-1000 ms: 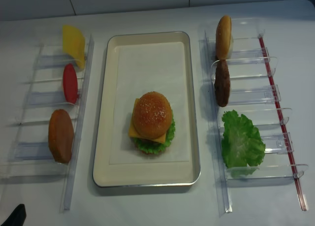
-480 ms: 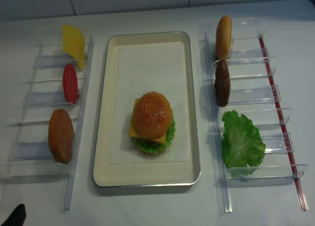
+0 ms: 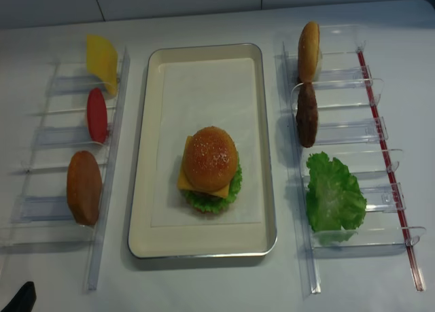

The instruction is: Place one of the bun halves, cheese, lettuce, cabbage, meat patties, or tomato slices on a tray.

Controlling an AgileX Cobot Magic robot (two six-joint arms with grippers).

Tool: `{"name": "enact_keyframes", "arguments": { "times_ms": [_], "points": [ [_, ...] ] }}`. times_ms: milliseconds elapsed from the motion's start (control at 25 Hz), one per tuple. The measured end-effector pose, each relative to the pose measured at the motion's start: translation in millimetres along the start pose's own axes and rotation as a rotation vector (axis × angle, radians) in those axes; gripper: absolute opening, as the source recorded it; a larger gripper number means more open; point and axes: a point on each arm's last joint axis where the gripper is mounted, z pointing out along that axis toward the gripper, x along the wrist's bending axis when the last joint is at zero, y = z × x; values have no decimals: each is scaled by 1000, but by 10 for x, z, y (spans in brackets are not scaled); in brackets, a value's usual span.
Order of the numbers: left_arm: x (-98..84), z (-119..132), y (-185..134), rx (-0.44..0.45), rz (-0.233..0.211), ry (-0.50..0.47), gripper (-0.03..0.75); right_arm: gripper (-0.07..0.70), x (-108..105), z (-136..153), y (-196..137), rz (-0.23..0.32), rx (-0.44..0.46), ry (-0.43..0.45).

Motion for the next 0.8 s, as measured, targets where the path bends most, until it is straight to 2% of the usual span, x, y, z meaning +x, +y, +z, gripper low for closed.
{"name": "enact_keyframes", "arguments": {
  "times_ms": [800],
  "points": [
    [0,0,0,0,0,0,433,325,0,0,0,4,0,0]
  ]
}}
